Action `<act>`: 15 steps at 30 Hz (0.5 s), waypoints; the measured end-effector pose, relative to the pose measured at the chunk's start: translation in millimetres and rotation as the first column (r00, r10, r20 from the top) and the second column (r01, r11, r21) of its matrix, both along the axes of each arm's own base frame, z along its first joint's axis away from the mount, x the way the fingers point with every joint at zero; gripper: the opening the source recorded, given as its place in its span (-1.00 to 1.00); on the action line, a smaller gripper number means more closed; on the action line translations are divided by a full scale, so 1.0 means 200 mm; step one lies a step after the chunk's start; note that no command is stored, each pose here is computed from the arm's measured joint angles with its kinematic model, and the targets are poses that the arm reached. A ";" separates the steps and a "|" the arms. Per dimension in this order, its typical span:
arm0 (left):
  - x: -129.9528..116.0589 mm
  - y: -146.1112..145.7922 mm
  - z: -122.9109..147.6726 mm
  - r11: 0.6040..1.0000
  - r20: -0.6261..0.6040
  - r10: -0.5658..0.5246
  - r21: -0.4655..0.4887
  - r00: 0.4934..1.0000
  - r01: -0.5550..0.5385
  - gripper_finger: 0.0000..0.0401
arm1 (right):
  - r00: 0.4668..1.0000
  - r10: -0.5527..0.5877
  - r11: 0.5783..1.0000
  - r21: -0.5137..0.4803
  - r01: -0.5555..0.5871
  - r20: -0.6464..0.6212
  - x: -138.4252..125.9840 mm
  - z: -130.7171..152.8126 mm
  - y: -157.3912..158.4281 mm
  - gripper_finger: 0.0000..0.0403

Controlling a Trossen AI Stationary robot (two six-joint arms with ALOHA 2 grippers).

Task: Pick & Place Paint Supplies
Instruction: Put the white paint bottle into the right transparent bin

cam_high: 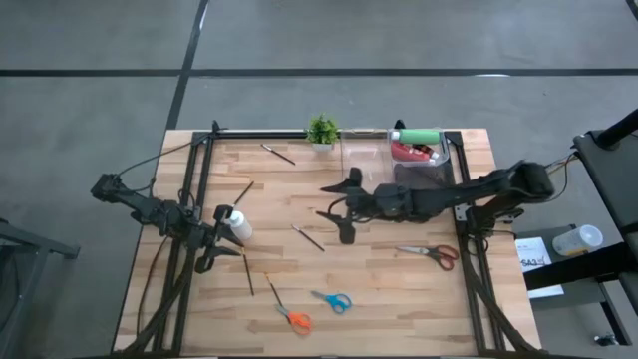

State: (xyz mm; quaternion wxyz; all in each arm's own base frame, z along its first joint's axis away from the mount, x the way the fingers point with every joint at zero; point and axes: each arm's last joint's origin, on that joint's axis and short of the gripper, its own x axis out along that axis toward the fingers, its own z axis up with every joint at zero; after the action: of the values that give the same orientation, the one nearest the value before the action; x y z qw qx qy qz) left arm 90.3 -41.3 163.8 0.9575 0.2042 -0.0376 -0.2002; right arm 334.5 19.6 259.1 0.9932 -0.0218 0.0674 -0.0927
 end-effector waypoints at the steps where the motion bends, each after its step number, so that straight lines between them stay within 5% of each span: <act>1: 0.00 0.00 0.00 1.000 -0.001 0.000 0.000 1.000 0.000 -0.41 | 1.000 0.003 1.000 -0.001 -0.003 0.007 0.02 -0.02 0.00 0.46; 15: 0.00 0.00 0.00 1.000 -0.007 0.000 0.003 1.000 0.000 -0.41 | 0.994 -0.018 0.999 0.052 0.012 0.111 0.21 -0.33 0.03 0.46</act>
State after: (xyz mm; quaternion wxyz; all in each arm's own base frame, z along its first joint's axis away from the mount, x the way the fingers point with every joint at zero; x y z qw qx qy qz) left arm 90.7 -41.5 163.3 0.9573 0.2049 -0.0341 -0.2009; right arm 376.8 25.0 192.7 0.9949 0.0096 0.0143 -0.0994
